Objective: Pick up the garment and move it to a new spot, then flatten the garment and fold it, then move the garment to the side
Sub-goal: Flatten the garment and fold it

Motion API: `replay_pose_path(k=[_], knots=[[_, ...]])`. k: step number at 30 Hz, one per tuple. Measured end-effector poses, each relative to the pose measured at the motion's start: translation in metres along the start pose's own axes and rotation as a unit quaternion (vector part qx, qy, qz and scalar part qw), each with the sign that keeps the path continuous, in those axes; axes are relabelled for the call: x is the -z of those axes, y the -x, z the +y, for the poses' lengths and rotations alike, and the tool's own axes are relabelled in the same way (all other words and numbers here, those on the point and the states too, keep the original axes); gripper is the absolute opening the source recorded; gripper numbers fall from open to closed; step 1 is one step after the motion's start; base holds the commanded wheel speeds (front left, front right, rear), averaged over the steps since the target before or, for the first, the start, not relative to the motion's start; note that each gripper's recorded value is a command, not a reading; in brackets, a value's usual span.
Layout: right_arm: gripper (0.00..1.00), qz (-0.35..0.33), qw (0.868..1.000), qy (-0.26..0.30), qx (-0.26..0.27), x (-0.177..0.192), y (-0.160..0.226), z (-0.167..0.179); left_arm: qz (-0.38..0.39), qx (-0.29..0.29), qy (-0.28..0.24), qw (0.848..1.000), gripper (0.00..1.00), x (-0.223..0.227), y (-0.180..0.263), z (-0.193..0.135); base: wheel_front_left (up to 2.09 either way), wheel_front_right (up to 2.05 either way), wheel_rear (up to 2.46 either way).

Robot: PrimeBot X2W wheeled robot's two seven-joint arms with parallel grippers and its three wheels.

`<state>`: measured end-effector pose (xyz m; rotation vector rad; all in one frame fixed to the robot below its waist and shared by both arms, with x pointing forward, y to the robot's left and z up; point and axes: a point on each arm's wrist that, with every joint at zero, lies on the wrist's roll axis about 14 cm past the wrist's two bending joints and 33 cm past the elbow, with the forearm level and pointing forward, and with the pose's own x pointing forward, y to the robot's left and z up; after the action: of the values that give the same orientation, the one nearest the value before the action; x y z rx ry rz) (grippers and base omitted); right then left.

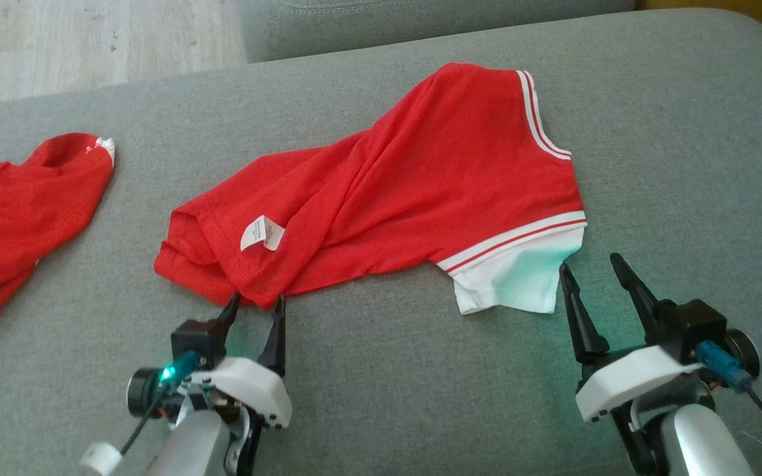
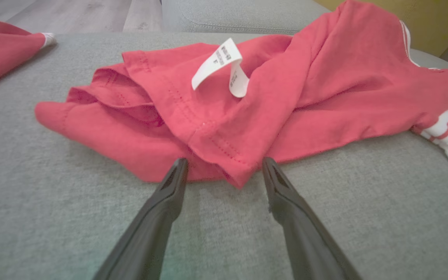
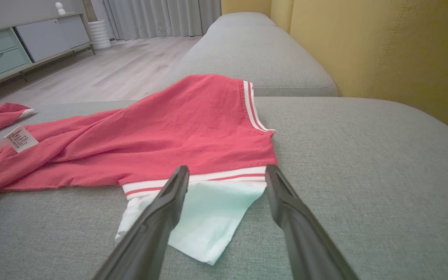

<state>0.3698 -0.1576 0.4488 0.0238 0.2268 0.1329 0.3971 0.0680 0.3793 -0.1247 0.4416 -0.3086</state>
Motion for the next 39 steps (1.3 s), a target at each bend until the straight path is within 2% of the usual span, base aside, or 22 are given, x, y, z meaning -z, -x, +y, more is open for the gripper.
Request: replay_pose_path(k=[8,9,11,21,30,33,35,36,37,39], knots=[[1.0,0.0,1.0,-0.003,-0.001,0.0,-0.002,0.001,0.009,0.011,0.016,1.0,1.0,-0.006,-0.01,-0.004,0.0,0.0,0.0],[1.0,0.0,1.0,-0.004,-0.001,0.0,-0.002,0.001,0.012,0.013,0.016,1.0,0.84,-0.005,-0.01,-0.005,0.0,0.0,0.0],[1.0,0.0,1.0,-0.006,-0.002,0.0,-0.003,0.001,0.014,0.021,0.013,1.0,0.0,-0.003,-0.011,-0.008,0.0,0.0,0.0],[1.0,0.008,1.0,-0.014,-0.008,0.005,-0.011,0.004,-0.112,0.043,0.012,0.993,0.0,-0.083,-0.033,-0.012,0.0,0.0,0.0],[1.0,-0.007,1.0,-0.02,-0.012,-0.003,-0.025,0.004,-0.171,-0.005,-0.087,0.981,0.0,-0.19,-0.075,0.065,0.0,0.0,0.0],[1.0,-0.004,1.0,-0.026,-0.002,0.002,-0.025,-0.003,-0.18,-0.009,-0.105,0.978,0.0,-0.207,-0.087,0.076,0.0,0.0,0.0],[1.0,0.006,1.0,-0.031,0.003,0.01,-0.024,-0.006,-0.182,-0.014,-0.098,0.978,0.0,-0.211,-0.095,0.081,0.0,0.0,0.0],[1.0,0.01,0.999,-0.032,0.005,0.013,-0.025,-0.007,-0.178,-0.015,-0.097,0.979,0.21,-0.21,-0.1,0.083,0.0,0.0,0.0],[1.0,0.011,0.999,-0.034,0.008,0.015,-0.025,-0.009,-0.173,-0.016,-0.095,0.98,1.0,-0.208,-0.104,0.083,0.0,0.0,0.0],[1.0,0.013,0.999,-0.034,0.01,0.016,-0.026,-0.01,-0.17,-0.014,-0.09,0.981,1.0,-0.205,-0.107,0.083,0.0,0.0,0.0]])
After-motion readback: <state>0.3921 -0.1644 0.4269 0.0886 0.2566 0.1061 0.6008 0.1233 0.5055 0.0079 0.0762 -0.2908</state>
